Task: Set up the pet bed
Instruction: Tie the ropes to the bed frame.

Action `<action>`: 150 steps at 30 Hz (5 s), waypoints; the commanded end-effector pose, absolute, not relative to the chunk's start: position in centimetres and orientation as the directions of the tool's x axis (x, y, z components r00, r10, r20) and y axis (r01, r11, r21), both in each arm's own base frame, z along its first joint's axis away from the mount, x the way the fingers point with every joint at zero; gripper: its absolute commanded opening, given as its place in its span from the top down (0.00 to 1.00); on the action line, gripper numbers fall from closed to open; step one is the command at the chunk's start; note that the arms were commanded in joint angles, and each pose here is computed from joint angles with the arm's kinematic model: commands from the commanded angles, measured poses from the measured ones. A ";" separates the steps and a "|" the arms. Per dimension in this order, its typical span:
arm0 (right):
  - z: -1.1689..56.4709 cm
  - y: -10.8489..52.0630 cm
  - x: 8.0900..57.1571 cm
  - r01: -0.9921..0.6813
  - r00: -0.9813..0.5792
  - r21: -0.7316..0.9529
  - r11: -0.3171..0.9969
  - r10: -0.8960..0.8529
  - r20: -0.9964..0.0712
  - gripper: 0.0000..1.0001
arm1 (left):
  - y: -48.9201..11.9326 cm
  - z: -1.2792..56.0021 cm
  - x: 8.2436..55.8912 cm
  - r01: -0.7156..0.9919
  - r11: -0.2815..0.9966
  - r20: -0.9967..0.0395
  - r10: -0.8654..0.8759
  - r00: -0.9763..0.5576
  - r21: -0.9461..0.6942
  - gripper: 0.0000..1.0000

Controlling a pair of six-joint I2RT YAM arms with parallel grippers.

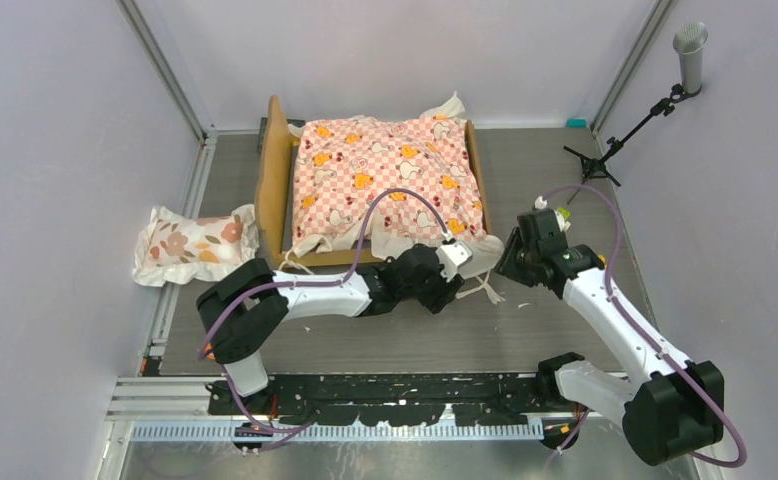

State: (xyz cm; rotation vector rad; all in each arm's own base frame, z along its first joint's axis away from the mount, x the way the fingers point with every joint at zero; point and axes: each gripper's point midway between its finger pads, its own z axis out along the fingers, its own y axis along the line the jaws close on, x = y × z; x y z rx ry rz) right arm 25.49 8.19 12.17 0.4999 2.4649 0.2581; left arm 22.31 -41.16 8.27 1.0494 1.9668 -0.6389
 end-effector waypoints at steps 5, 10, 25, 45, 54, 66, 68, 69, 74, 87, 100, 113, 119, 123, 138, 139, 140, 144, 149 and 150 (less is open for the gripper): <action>8.5 9.8 23.4 0.277 -0.760 0.373 0.886 0.439 -0.479 0.57 | -40.6 8.0 22.0 0.839 0.538 -0.843 0.410 -0.349 -0.086 0.47; 6.2 9.5 23.2 0.316 -0.778 0.296 0.902 0.424 -0.463 0.51 | -40.4 8.2 22.0 0.837 0.541 -0.844 0.408 -0.349 -0.084 0.47; 2.6 8.2 22.8 0.418 -0.790 0.177 0.891 0.453 -0.414 0.50 | -41.0 9.0 22.3 0.846 0.528 -0.856 0.401 -0.326 -0.076 0.47; 1.1 9.3 21.7 0.432 -0.796 0.220 0.875 0.484 -0.363 0.99 | -41.2 9.3 22.5 0.846 0.528 -0.863 0.393 -0.318 -0.071 0.48; 1.5 10.1 18.9 0.443 -0.801 0.240 0.864 0.502 -0.327 0.99 | -41.7 10.5 23.1 0.836 0.544 -0.887 0.345 -0.308 -0.079 0.46; 3.2 10.1 18.3 0.445 -0.775 0.293 0.846 0.528 -0.347 0.99 | -44.4 12.7 25.1 0.758 0.619 -0.906 0.170 -0.387 -0.207 0.40; 3.4 10.3 18.5 0.443 -0.770 0.306 0.843 0.532 -0.351 0.99 | -44.9 12.8 25.4 0.742 0.628 -0.905 0.139 -0.402 -0.233 0.40; 3.6 10.3 18.6 0.440 -0.769 0.310 0.843 0.532 -0.354 0.99 | -45.0 12.9 25.5 0.736 0.629 -0.903 0.121 -0.412 -0.251 0.40; 4.3 10.9 18.9 0.426 -0.767 0.345 0.837 0.536 -0.354 0.99 | -46.3 12.4 25.3 0.698 0.617 -0.872 0.038 -0.487 -0.363 0.42; 5.4 11.2 18.8 0.404 -0.768 0.376 0.834 0.532 -0.356 0.99 | -47.2 10.1 27.0 0.546 0.687 -0.804 -0.092 -0.588 -0.479 0.40; 5.9 11.4 18.7 0.389 -0.771 0.394 0.833 0.528 -0.357 0.99 | -48.5 8.8 27.5 0.497 0.691 -0.766 -0.129 -0.630 -0.525 0.44; 6.2 11.6 18.6 0.382 -0.769 0.406 0.830 0.529 -0.359 0.99 | -49.6 7.7 27.6 0.483 0.681 -0.742 -0.132 -0.658 -0.550 0.57; 6.4 11.4 18.7 0.382 -0.762 0.411 0.828 0.534 -0.368 0.99 | -49.5 7.5 27.5 0.484 0.684 -0.738 -0.119 -0.664 -0.546 0.76; 6.6 11.2 19.0 0.386 -0.748 0.409 0.827 0.540 -0.386 0.99 | -49.3 7.5 27.2 0.491 0.679 -0.737 -0.112 -0.666 -0.546 0.86; 9.4 10.6 22.8 0.344 -0.690 0.378 0.859 0.505 -0.519 0.99 | -49.1 8.9 25.8 0.563 0.618 -0.759 -0.086 -0.646 -0.549 0.94; 9.4 10.7 23.1 0.338 -0.693 0.372 0.864 0.496 -0.523 0.99 | -49.0 9.0 25.8 0.564 0.616 -0.759 -0.088 -0.645 -0.550 0.94; 9.2 10.8 23.3 0.336 -0.695 0.368 0.867 0.492 -0.524 0.99 | -48.9 9.1 25.8 0.564 0.616 -0.760 -0.090 -0.644 -0.551 0.94; 8.5 11.3 24.5 0.328 -0.696 0.363 0.872 0.483 -0.531 0.99 | -48.7 9.5 25.7 0.566 0.612 -0.763 -0.097 -0.640 -0.553 0.94; 8.2 11.7 25.7 0.306 -0.693 0.363 0.880 0.468 -0.549 0.99 | -48.5 9.7 25.6 0.567 0.610 -0.764 -0.101 -0.637 -0.553 0.94; 8.1 11.8 25.8 0.300 -0.691 0.365 0.881 0.465 -0.554 0.99 | -48.5 9.7 25.6 0.567 0.610 -0.764 -0.100 -0.638 -0.553 0.94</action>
